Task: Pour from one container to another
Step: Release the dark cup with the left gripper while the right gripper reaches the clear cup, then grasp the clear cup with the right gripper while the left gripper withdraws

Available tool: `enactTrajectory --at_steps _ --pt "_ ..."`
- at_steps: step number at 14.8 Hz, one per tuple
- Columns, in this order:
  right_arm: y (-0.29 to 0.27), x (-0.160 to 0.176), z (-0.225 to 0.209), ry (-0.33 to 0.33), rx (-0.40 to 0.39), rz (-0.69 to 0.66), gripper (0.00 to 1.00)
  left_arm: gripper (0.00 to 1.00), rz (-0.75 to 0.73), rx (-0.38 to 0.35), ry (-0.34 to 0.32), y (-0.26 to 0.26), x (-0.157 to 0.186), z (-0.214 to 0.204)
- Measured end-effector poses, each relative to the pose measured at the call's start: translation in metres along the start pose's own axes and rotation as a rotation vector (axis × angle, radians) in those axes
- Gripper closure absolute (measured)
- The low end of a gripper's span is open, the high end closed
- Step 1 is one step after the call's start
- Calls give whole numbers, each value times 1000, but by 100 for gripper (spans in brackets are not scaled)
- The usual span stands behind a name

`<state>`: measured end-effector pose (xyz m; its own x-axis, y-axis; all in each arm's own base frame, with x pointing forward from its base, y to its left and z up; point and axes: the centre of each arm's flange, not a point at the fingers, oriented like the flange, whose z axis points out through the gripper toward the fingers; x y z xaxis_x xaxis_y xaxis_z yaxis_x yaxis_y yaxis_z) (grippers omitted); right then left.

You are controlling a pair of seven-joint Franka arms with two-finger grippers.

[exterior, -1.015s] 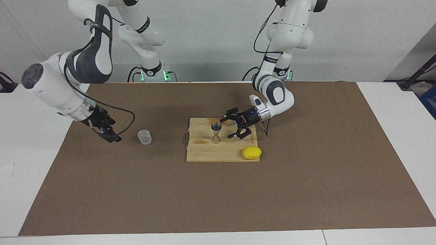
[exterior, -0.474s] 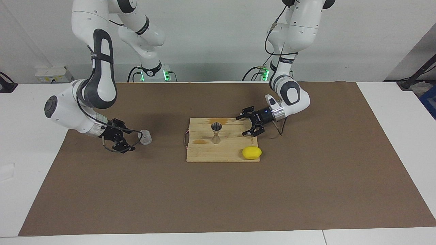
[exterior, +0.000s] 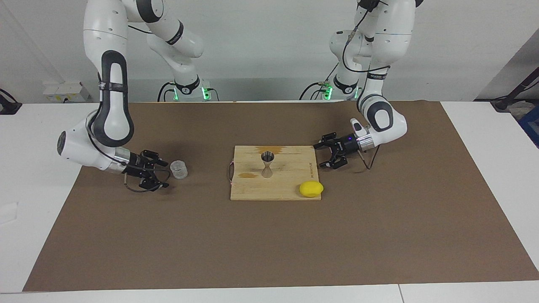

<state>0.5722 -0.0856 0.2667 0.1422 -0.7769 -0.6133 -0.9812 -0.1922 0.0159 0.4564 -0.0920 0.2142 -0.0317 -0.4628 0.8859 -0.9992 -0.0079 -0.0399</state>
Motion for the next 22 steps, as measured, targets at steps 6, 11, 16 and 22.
enactTrajectory --at_steps 6,11,16,22 --pt "4 -5 12 -43 6 22 6 0 41 -117 -95 -23 -19 -85" --pt "0 -16 21 -72 14 22 11 0 -120 -194 -193 -47 -1 -137" --pt "1 -19 20 -88 29 32 30 0 -320 -181 -404 -70 54 -201" --pt "-4 -39 5 -82 56 101 50 0 -675 -79 -711 -72 149 -265"
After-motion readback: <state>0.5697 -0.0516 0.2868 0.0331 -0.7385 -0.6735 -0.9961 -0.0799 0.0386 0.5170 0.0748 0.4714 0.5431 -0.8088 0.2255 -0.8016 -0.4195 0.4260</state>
